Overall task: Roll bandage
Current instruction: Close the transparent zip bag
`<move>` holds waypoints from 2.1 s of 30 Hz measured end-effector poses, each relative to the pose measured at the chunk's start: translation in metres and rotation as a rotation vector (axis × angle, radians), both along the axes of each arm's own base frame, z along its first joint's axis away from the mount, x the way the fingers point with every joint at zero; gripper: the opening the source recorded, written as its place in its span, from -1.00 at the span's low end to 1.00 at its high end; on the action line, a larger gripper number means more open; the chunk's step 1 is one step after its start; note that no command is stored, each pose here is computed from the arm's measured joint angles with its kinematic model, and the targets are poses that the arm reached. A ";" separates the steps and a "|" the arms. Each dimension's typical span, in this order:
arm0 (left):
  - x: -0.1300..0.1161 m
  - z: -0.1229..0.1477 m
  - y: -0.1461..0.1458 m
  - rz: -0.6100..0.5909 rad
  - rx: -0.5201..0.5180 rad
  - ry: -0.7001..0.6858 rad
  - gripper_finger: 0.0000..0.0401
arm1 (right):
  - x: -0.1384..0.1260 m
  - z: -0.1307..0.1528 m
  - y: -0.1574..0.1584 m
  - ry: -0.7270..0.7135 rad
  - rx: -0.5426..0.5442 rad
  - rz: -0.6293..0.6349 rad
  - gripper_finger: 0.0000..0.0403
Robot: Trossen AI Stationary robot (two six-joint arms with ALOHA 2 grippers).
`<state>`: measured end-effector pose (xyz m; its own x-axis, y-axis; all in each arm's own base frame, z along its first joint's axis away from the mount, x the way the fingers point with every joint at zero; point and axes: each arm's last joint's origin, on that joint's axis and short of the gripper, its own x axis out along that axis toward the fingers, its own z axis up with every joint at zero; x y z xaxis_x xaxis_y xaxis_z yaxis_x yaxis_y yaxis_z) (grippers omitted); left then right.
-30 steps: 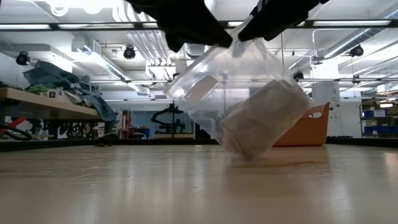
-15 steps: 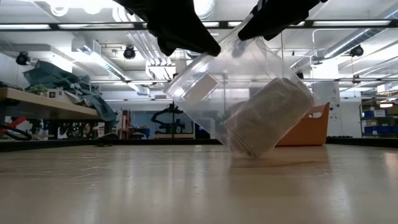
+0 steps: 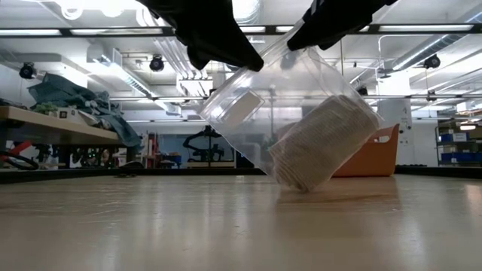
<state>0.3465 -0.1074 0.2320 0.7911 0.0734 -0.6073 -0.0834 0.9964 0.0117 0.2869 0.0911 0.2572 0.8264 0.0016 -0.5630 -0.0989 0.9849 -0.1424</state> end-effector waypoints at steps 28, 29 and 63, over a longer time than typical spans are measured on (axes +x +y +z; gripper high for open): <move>-0.015 -0.012 -0.006 0.054 -0.051 0.156 -0.99 | -0.002 0.003 -0.001 -0.010 0.010 -0.005 -1.00; -0.015 -0.012 -0.006 0.052 -0.050 0.155 -0.99 | -0.002 0.003 -0.001 -0.010 0.010 -0.005 -1.00; -0.024 -0.016 -0.007 0.118 -0.169 0.254 -0.97 | -0.003 0.004 -0.001 -0.010 0.015 -0.009 -1.00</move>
<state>0.3229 -0.1147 0.2159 0.6051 0.0370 -0.7953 -0.2144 0.9696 -0.1180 0.2841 0.0902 0.2612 0.8321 0.0028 -0.5546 -0.0886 0.9878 -0.1281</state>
